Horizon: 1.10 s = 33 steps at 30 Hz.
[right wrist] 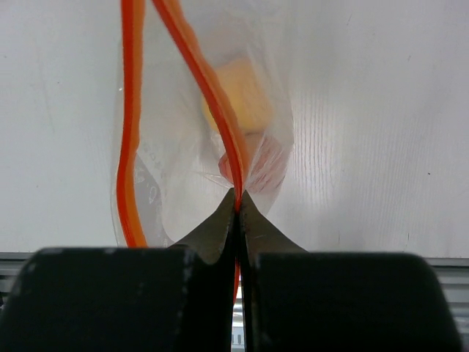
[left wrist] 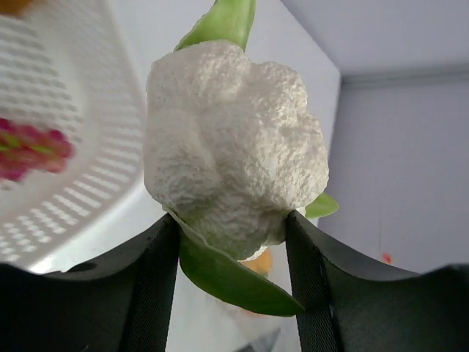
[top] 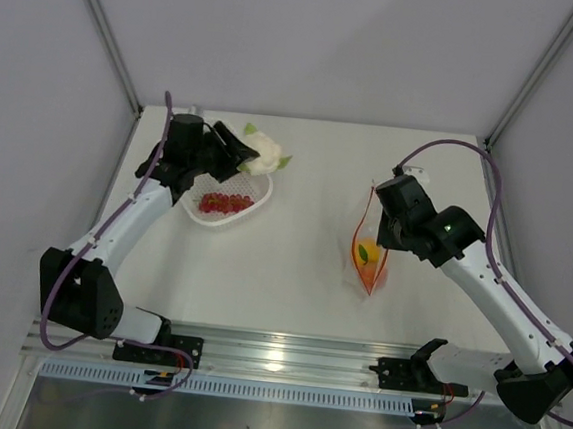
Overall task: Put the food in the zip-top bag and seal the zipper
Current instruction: Pick up the fake vegetable from the bin, then place the fake vegetable in the zipper food storage bag.
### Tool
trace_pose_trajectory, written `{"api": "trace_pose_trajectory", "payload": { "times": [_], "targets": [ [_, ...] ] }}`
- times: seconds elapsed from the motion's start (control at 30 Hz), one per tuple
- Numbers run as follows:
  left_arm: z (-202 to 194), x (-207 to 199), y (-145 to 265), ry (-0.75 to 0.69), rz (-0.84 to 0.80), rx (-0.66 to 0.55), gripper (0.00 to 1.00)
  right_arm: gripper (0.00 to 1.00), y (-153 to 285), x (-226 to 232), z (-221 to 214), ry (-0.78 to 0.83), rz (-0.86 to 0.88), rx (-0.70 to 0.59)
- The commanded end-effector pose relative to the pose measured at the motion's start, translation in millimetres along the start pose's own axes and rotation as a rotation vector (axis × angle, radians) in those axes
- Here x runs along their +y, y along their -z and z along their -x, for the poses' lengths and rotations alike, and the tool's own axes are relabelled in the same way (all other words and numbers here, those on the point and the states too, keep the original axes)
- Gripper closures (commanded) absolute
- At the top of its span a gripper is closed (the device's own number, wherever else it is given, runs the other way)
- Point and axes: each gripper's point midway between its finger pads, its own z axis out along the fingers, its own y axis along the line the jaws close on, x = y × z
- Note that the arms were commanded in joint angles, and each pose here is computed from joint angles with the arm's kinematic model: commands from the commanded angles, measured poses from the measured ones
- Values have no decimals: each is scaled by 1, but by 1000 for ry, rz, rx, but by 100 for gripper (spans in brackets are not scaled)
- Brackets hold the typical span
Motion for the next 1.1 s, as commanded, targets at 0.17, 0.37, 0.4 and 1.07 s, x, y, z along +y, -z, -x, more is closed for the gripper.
{"api": "trace_pose_trajectory", "payload": {
  "times": [0.17,0.37,0.4,1.07],
  "targets": [
    [-124,-112,68,-338,-581,367,99,100,17,1,22,-39,-8,-53],
    [-156,-146,129,-500,-774,363,99,100,17,2,23,-43,-14,-51],
    [-156,-148,134,-514,-780,351,99,100,16,2,24,-46,-15,-51],
    [-244,-134,135,-556,-849,608,99,100,21,11,28,-108,19,-59]
  ]
}}
